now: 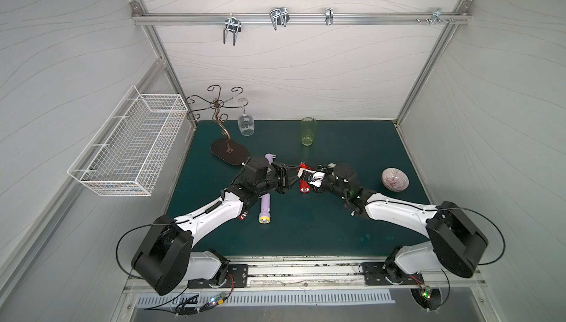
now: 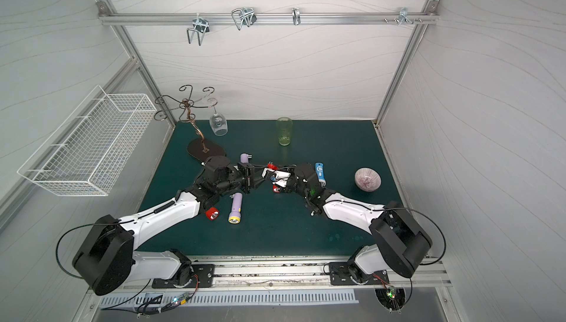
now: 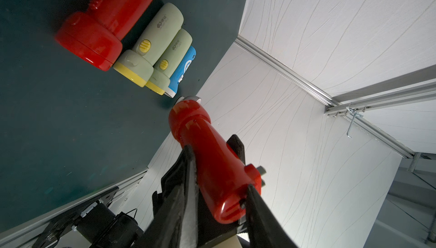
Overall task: Close the plug at the bottom of the flashlight
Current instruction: Close the plug of the flashlight.
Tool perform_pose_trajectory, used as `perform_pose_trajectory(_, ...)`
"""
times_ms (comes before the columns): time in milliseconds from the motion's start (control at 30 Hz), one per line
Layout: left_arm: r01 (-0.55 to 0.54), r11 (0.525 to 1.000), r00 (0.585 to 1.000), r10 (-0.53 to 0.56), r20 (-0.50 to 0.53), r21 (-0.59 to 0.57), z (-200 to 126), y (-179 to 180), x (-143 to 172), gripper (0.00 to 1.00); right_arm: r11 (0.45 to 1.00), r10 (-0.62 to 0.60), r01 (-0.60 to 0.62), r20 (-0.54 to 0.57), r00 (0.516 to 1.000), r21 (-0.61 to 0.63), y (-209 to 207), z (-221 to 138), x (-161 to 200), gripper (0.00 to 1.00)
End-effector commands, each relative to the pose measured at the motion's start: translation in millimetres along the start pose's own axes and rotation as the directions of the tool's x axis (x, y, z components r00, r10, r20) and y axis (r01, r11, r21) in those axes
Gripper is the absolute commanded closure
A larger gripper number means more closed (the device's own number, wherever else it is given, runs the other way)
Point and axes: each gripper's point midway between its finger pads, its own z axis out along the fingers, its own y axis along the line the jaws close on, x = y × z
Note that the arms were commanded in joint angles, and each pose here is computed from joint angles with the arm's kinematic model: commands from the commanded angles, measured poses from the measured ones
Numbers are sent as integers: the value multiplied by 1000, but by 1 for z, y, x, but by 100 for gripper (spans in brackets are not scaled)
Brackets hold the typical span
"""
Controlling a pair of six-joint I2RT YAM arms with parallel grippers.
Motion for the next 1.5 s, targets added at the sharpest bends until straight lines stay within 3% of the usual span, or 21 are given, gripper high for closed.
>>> perform_pose_trajectory(0,3,998,999,1,-52,63,0,-26,17,55,1000,-9,7,51,999,29,-9,2,-15,100)
perform_pose_trajectory(267,-1,998,998,5,-70,57,6,-25,21,61,1000,-19,18,42,999,24,-6,5,-13,100)
perform_pose_trajectory(667,-8,999,997,12,-81,53,12,-21,24,81,999,-26,24,73,997,32,-9,2,-24,100)
perform_pose_trajectory(867,-9,998,996,14,-85,64,13,-23,25,87,999,-33,30,91,995,41,-11,1,-32,100)
perform_pose_trajectory(967,-19,996,996,26,-89,86,12,-26,26,85,998,-26,22,77,997,58,-13,-1,-29,100)
perform_pose_trajectory(1267,-100,994,994,98,38,39,-12,-9,-19,82,992,28,-25,-18,999,124,-18,-10,-5,100)
perform_pose_trajectory(1467,-198,980,972,197,126,-6,-31,-2,-54,82,988,62,-54,-57,996,145,-21,-17,2,100)
